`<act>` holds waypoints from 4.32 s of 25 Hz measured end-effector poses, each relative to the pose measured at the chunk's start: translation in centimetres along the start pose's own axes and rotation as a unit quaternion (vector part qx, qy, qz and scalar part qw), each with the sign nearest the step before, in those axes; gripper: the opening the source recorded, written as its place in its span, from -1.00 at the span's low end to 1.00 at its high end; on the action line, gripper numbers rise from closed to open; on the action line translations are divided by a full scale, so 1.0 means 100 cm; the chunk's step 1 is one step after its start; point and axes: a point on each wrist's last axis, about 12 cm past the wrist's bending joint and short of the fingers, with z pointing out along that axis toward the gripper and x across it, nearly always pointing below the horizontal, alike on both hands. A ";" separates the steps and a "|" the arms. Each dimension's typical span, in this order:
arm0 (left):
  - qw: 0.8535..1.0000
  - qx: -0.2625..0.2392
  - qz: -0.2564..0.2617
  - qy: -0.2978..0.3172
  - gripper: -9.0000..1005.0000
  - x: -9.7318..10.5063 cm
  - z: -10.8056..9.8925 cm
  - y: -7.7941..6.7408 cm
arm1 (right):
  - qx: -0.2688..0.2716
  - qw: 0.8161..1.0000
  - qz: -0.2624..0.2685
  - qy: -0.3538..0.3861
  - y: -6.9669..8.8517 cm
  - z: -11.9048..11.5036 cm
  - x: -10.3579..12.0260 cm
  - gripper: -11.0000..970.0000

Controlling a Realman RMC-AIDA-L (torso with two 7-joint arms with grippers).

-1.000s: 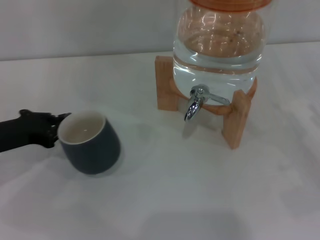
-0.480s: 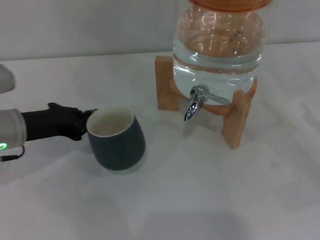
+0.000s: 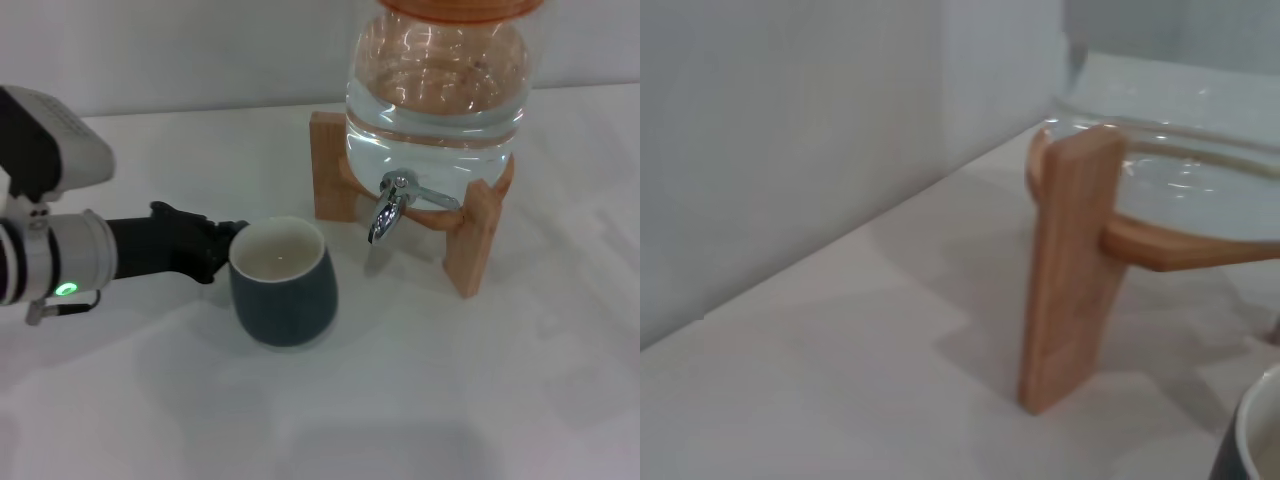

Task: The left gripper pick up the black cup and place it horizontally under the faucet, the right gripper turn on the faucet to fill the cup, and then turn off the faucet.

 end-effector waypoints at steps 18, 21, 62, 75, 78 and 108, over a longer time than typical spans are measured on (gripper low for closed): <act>0.999 -0.025 0.023 -0.005 -0.75 -0.009 0.026 -0.027 | -0.020 1.000 0.002 -0.002 0.005 -0.001 -0.001 0.72; 0.999 -0.023 0.021 -0.009 -0.75 -0.010 0.028 -0.029 | -0.023 1.000 0.002 -0.002 0.005 -0.001 -0.001 0.72; 1.000 0.011 0.006 0.015 -0.71 -0.024 0.057 -0.037 | -0.027 1.000 0.009 0.001 0.004 -0.003 -0.003 0.72; 1.000 0.010 0.004 0.021 -0.67 -0.020 0.057 -0.035 | -0.027 1.000 0.012 0.002 0.004 -0.004 -0.002 0.72; 1.000 0.007 0.003 0.020 -0.60 -0.021 0.057 -0.035 | -0.026 1.000 0.013 0.003 0.004 -0.004 -0.002 0.72; 1.000 0.002 0.003 0.003 0.03 0.001 0.033 -0.026 | -0.022 1.000 0.011 0.004 0.003 -0.004 -0.002 0.71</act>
